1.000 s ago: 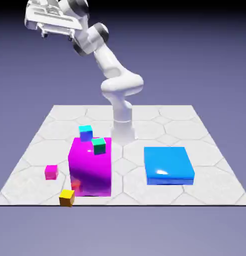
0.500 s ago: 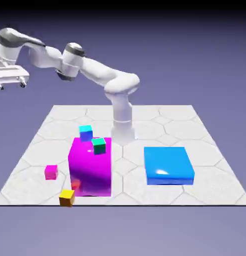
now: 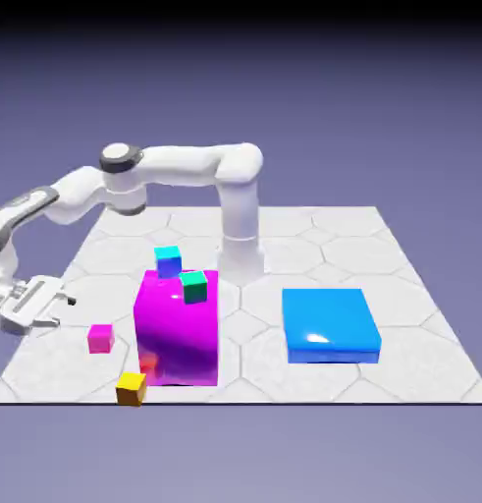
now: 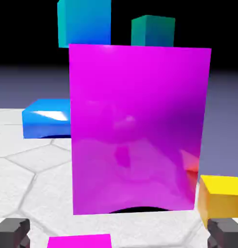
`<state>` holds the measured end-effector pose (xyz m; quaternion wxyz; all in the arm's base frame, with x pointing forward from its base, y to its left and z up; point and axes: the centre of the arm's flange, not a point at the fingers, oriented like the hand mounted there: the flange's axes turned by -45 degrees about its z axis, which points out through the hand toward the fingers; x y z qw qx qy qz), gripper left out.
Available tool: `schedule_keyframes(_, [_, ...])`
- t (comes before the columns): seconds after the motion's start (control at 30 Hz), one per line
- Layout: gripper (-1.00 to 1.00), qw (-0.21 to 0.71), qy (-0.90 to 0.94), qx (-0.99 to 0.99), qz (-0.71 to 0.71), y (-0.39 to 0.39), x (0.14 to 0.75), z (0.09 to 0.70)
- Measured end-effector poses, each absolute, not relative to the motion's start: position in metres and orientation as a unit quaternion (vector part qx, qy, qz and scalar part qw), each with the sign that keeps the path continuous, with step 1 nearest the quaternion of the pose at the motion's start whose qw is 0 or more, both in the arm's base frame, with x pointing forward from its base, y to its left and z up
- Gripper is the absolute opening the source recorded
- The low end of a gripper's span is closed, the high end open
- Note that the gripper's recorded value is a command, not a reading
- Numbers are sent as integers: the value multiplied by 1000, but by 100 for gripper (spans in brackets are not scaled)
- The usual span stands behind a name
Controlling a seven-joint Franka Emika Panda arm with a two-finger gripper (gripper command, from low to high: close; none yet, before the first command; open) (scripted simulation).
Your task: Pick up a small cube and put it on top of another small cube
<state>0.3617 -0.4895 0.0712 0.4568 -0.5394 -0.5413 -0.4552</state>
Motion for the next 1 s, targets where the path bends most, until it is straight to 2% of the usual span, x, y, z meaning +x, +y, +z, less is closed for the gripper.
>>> schedule_keyframes(0.23, [0, 457, -542, -539, -455, -446, 362, 45])
schedule_keyframes(0.27, [-100, 457, -542, -539, -455, -440, 362, 43])
schedule_keyframes(0.57, [-100, 456, -543, -539, -456, -488, 364, 75])
schedule_keyframes(1.0, [-100, 436, -567, -515, -472, -379, 457, 247])
